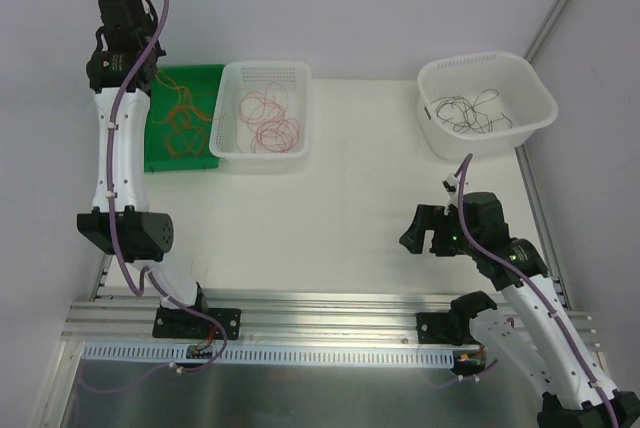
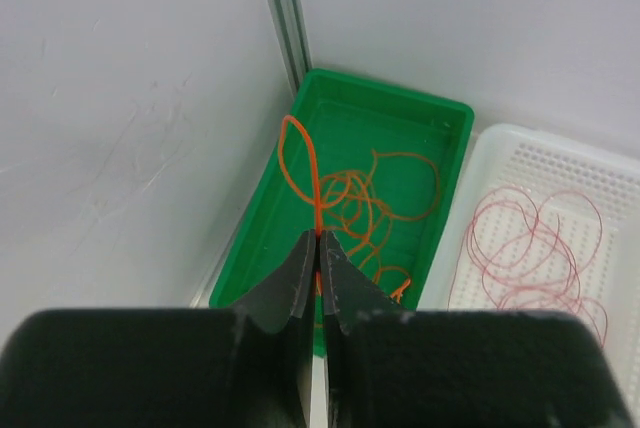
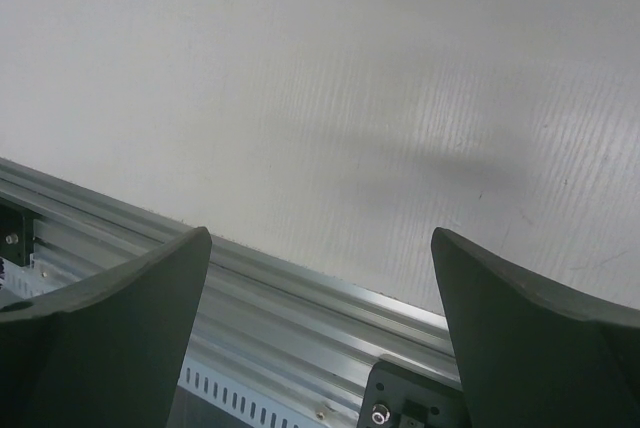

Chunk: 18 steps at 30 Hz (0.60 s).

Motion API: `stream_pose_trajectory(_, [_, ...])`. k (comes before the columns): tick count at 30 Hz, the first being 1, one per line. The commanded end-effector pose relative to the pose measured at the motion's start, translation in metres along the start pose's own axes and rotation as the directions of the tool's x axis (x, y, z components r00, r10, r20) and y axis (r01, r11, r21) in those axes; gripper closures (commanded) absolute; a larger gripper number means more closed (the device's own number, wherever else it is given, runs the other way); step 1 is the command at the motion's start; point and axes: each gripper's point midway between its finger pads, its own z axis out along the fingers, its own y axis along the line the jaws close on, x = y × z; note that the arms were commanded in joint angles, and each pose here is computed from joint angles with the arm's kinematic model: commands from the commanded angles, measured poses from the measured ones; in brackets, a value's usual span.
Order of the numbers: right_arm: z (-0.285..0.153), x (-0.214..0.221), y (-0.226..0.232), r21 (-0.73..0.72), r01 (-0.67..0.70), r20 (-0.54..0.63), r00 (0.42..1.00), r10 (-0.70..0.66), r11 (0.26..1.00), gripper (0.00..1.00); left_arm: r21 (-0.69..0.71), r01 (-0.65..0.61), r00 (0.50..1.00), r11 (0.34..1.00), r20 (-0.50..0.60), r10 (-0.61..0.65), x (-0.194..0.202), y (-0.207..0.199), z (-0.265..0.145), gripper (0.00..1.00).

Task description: Untangle the cables

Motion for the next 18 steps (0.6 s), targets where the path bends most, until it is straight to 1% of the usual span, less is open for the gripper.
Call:
stream_pose_trajectory(1, [0.003,-0.006,0.005,-0.031,0.045,0.013,0.999,-0.045,0.998,0.03,0.018,0.125,0.980,0.992,0.152,-0.127,-0.041,0.007,0.024,1.00])
stream_pose_trajectory(2, [0.003,-0.007,0.005,-0.029,0.054,0.013,0.998,-0.053,0.998,0.03,0.022,0.145,0.977,0.989,0.155,-0.147,-0.041,0.011,0.035,1.00])
stream_pose_trajectory(3, [0.004,-0.007,0.005,-0.031,0.060,0.013,0.998,-0.059,0.998,0.03,0.027,0.145,0.980,0.989,0.132,-0.147,-0.030,0.005,0.054,1.00])
stream_pose_trajectory(4, [0.005,-0.007,0.004,-0.027,0.065,0.008,0.998,-0.064,0.998,0.03,0.036,0.162,0.976,0.986,0.143,-0.166,-0.031,0.004,0.064,1.00])
stream_pose_trajectory(5, [0.006,-0.007,0.004,-0.026,0.062,0.004,0.998,-0.062,0.998,0.03,0.059,0.161,0.980,0.985,0.112,-0.167,-0.018,-0.004,0.083,1.00])
stream_pose_trajectory(6, [0.007,-0.007,0.004,-0.024,0.063,0.001,0.998,-0.063,0.998,0.03,0.063,0.176,0.978,0.982,0.101,-0.182,-0.012,-0.003,0.094,1.00])
stream_pose_trajectory(7, [0.008,-0.007,0.004,-0.025,0.061,-0.007,0.998,-0.062,0.998,0.03,0.069,0.218,0.972,0.974,0.079,-0.223,-0.003,-0.005,0.106,1.00])
stream_pose_trajectory(9, [0.009,-0.007,0.007,-0.040,0.062,-0.014,0.998,-0.063,0.997,0.03,0.094,0.248,0.968,0.964,0.026,-0.251,0.022,-0.010,0.133,1.00])
stream_pose_trajectory(10, [0.010,-0.007,0.008,-0.047,0.060,-0.015,0.998,-0.060,0.997,0.03,0.108,0.259,0.965,0.960,0.003,-0.261,0.032,-0.015,0.141,1.00])
stream_pose_trajectory(11, [0.011,-0.006,0.010,-0.057,0.060,-0.021,0.998,-0.061,0.997,0.03,0.111,0.253,0.968,0.961,-0.030,-0.251,0.051,-0.020,0.155,1.00])
stream_pose_trajectory(14, [0.012,-0.008,0.011,-0.062,0.057,-0.018,0.998,-0.058,0.996,0.03,0.093,0.245,0.967,0.965,-0.100,-0.235,0.091,-0.022,0.174,1.00])
stream_pose_trajectory(15, [0.012,-0.008,0.011,-0.062,0.057,-0.018,0.998,-0.058,0.996,0.03,0.094,0.243,0.967,0.965,-0.108,-0.233,0.098,-0.023,0.179,1.00])
stream_pose_trajectory(16, [0.012,-0.008,0.011,-0.061,0.057,-0.020,0.998,-0.059,0.996,0.03,0.095,0.242,0.963,0.966,-0.148,-0.226,0.119,-0.023,0.184,1.00])
stream_pose_trajectory(18, [0.013,-0.007,0.010,-0.058,0.056,-0.023,0.998,-0.057,0.997,0.03,0.101,0.238,0.959,0.966,-0.183,-0.217,0.138,-0.026,0.190,1.00])
